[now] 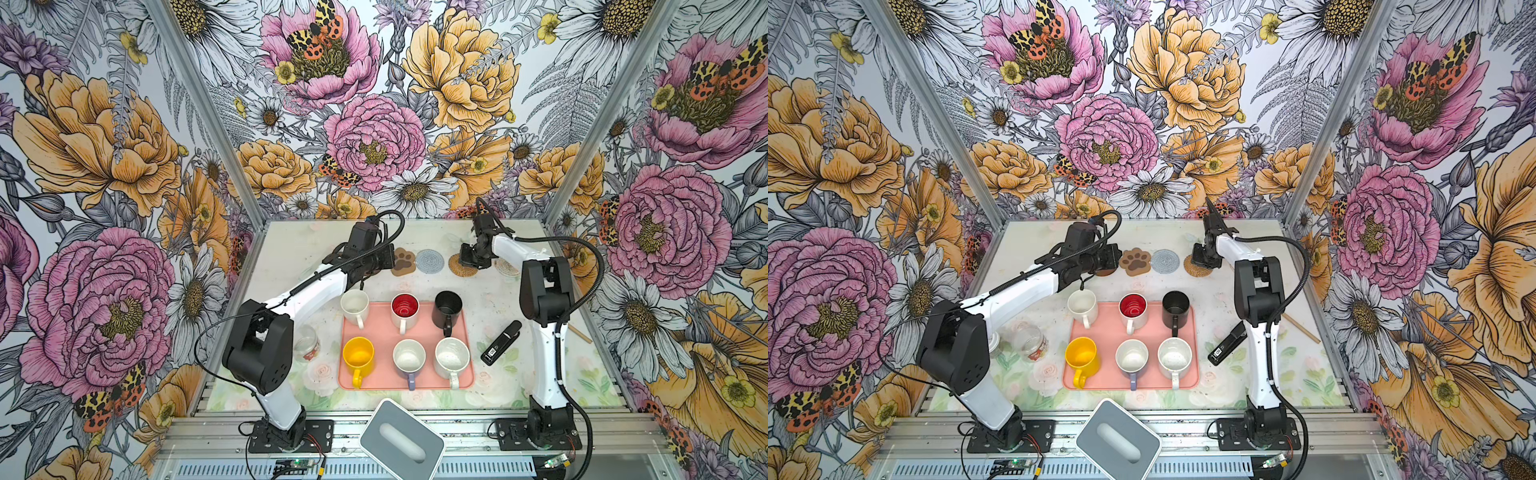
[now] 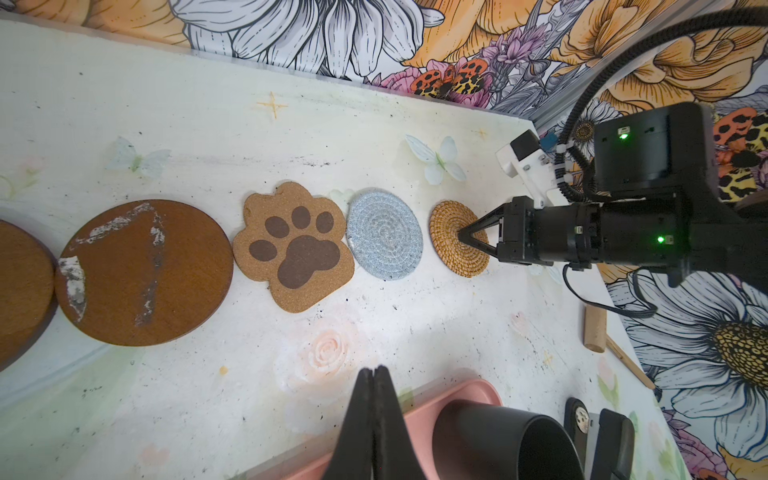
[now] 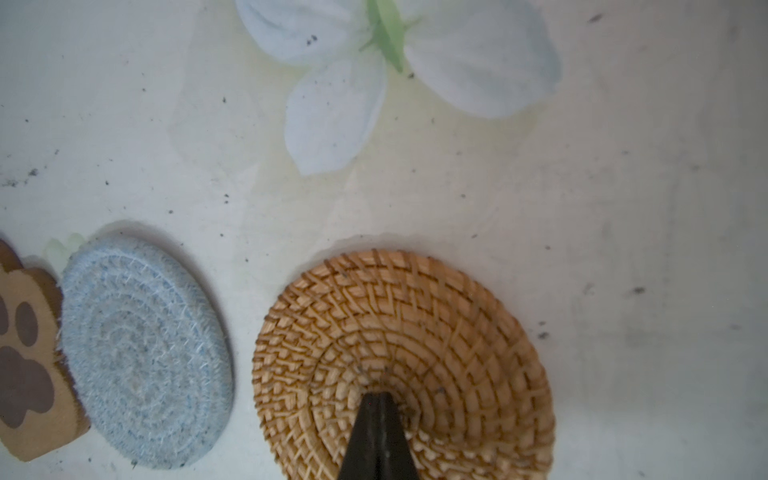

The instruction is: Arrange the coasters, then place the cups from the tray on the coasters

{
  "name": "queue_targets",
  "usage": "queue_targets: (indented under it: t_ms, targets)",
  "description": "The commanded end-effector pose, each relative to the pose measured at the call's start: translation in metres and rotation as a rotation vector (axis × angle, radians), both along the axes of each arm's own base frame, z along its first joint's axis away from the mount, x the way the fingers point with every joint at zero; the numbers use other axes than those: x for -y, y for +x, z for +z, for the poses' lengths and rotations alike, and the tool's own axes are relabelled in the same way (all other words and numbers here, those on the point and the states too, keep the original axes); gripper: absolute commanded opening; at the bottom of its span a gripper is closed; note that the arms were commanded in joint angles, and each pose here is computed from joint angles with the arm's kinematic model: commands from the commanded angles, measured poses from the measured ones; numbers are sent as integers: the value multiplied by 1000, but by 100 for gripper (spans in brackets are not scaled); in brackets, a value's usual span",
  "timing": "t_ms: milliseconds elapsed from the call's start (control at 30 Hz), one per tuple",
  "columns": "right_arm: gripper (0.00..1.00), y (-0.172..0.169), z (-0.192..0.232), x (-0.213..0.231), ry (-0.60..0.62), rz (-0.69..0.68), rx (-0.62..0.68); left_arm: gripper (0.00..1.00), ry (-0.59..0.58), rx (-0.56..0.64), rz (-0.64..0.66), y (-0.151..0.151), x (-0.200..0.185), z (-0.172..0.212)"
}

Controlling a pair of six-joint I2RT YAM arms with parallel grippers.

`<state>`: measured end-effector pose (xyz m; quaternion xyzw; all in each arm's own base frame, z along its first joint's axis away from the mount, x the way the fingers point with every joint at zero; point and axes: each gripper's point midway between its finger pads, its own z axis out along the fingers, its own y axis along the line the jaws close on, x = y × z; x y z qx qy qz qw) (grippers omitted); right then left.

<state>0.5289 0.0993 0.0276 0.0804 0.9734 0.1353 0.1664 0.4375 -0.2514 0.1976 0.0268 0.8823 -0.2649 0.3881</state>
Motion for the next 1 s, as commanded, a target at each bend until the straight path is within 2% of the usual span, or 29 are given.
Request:
queue_targets:
  t_ms: [0,567,967]
  targets:
    - [0,0,-11,-11,21,13,-26,0,-21,33,30,2,-9,14]
    - [0,5,-9,-21,28,28,-15,0,-19,34,31,3,-9,15]
    - [0,22,30,-13,-18,14,88,0,-20,39,30,2,-10,17]
